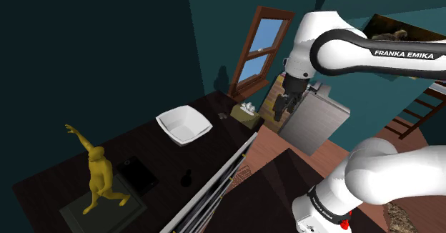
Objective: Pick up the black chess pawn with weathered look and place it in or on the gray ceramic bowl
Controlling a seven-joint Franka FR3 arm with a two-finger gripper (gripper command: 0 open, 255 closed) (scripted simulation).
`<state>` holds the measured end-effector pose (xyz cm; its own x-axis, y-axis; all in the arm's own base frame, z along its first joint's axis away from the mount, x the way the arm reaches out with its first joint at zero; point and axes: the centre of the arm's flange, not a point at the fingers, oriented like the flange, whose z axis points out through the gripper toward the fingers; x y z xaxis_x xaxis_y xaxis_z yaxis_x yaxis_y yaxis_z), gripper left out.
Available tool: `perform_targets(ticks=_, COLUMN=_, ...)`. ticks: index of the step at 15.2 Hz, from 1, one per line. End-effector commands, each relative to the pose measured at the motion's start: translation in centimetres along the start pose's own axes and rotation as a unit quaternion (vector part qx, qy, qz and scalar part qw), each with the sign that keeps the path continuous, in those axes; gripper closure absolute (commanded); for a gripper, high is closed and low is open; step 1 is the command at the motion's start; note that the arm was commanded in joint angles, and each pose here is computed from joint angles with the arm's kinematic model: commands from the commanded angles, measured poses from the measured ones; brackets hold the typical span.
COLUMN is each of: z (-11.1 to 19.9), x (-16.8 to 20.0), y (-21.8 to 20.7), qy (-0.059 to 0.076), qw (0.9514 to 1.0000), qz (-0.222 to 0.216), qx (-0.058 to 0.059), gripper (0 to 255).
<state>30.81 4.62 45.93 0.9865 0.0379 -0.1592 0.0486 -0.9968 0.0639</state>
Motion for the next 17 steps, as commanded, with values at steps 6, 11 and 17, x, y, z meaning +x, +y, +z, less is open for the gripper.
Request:
perform_targets(ticks=6, z=6.3, x=3.1, y=-5.7, qy=0.026, qw=0.9995, qz=-0.016, qx=0.001, gripper=0)
perform_targets(ticks=11, z=10.6, x=5.3, y=-9.9, qy=0.044, qw=0.9986, qz=-0.028, qx=0.001, gripper=0)
perform_targets(ticks=17, z=15.6, x=8.1, y=-14.9, qy=0.065, qw=0.997, qz=-0.043, qx=0.001, gripper=0)
